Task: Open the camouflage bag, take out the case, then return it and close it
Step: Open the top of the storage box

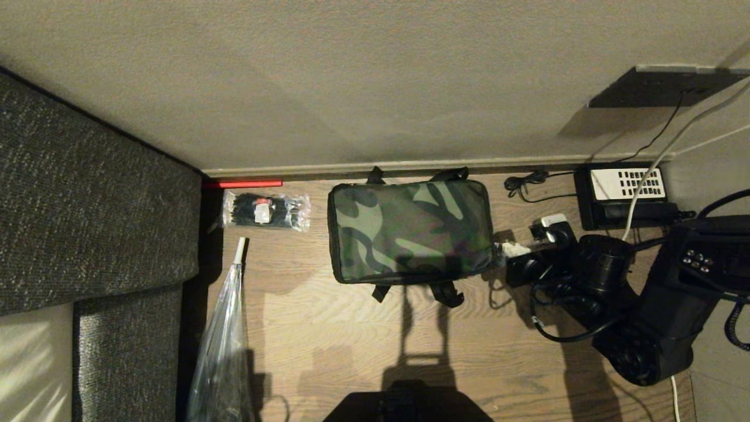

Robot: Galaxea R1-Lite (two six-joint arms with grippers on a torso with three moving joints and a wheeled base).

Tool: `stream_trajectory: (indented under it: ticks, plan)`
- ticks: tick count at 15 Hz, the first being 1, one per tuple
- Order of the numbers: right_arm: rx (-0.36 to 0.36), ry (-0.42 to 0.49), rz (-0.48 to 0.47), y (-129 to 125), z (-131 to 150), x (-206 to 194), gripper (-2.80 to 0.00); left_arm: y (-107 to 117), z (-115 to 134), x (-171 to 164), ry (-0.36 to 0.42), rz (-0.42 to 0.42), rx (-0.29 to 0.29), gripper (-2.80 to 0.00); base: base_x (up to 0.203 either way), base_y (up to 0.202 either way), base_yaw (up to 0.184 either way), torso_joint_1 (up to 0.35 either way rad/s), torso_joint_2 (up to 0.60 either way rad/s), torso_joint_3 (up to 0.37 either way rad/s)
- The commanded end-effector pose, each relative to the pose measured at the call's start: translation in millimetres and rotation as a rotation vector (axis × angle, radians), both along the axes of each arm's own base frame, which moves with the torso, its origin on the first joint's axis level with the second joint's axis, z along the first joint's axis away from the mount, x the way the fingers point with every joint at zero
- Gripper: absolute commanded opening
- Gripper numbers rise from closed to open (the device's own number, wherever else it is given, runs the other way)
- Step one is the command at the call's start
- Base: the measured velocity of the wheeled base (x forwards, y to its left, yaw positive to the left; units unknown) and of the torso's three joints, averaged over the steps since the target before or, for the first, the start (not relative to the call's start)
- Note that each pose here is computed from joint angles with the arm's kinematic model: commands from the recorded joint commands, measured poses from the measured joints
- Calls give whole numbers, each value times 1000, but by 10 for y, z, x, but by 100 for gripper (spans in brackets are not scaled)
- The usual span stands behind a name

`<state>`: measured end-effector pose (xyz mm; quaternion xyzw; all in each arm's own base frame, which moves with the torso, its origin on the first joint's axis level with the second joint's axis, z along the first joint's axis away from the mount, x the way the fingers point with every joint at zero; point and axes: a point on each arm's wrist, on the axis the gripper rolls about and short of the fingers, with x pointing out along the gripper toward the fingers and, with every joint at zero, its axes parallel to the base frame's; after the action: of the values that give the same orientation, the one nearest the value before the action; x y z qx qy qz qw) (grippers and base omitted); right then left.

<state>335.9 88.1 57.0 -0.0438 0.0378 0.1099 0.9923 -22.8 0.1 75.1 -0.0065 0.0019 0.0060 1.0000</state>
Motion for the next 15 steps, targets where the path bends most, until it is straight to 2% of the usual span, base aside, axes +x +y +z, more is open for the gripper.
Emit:
stream_trajectory:
  ticks: [1, 3, 7, 11, 15]
  plan:
    - [10, -41, -3, 13, 50, 88, -280, 0, -8, 1, 1, 0, -1, -280, 0, 0, 0, 0, 0, 0]
    - [24, -87, -5, 27, 124, 187, -280, 0, -8, 1, 1, 0, -1, -280, 0, 0, 0, 0, 0, 0]
    - [30, -102, -10, 22, 126, 253, -280, 0, -8, 1, 1, 0, -1, -280, 0, 0, 0, 0, 0, 0]
    - [58, -216, -22, 39, 254, 569, -280, 0, -8, 1, 1, 0, -1, -280, 0, 0, 0, 0, 0, 0]
    - [82, -233, -22, 48, 283, 616, -280, 0, -8, 1, 1, 0, -1, -280, 0, 0, 0, 0, 0, 0]
